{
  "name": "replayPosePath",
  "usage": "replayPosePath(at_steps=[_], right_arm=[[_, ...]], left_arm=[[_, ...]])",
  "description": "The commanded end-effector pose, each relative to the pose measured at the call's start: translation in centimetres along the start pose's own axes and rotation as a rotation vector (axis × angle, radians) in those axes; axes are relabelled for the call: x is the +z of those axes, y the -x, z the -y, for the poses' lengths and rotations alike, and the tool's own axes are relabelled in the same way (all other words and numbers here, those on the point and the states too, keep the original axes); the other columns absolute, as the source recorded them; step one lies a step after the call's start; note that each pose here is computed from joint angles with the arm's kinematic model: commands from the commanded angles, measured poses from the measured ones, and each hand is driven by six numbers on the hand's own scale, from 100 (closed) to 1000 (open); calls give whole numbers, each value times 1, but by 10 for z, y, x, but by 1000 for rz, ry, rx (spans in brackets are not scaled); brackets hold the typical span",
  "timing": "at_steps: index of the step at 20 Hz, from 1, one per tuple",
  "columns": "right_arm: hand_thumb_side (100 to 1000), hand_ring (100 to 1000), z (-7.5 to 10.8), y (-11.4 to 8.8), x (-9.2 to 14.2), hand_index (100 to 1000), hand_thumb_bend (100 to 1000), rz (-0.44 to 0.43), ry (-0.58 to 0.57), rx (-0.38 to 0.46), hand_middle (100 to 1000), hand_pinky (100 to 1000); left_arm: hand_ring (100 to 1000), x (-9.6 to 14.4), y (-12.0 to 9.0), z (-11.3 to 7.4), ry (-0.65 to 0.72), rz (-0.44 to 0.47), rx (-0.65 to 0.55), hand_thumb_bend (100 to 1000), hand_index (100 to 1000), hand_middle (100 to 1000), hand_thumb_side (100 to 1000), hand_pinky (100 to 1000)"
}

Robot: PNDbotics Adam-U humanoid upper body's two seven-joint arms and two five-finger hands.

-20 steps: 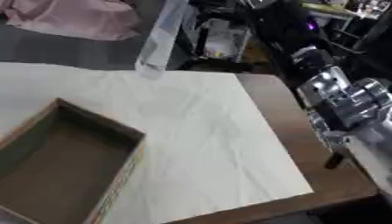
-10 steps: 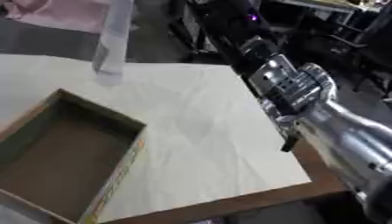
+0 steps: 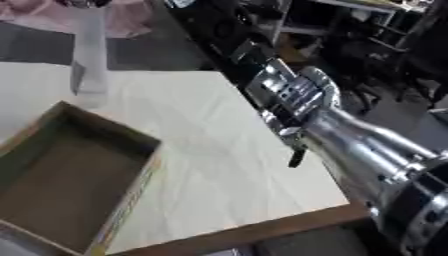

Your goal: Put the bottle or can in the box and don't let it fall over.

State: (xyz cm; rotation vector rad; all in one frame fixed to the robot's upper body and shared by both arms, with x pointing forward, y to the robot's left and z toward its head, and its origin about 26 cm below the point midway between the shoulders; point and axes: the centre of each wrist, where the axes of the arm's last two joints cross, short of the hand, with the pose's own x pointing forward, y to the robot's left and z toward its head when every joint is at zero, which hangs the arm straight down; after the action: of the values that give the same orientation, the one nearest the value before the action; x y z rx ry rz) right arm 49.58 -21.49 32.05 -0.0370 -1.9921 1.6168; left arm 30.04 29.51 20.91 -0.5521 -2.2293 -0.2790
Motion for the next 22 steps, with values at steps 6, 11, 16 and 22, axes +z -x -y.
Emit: replayPosePath(at_steps=[6, 11, 16, 22], right_arm=[[311, 721, 1, -10, -11, 263, 132, 26, -67, 79, 152, 100], [321, 719, -8, -9, -16, 265, 135, -1, -78, 73, 152, 100], [312, 723, -18, -7, -20, 268, 122, -30, -74, 56, 155, 100], [298, 732, -26, -9, -23, 274, 102, -41, -45, 20, 159, 100]], left_arm=[[770, -4, -7, 1, -20, -2, -9, 153, 880, 658, 732, 622], [769, -1, -7, -1, -46, -20, -14, 158, 881, 658, 738, 620], [769, 2, -7, -2, -70, -39, -18, 161, 881, 657, 743, 619], [769, 6, -6, -4, -101, -60, -25, 165, 881, 656, 749, 617]])
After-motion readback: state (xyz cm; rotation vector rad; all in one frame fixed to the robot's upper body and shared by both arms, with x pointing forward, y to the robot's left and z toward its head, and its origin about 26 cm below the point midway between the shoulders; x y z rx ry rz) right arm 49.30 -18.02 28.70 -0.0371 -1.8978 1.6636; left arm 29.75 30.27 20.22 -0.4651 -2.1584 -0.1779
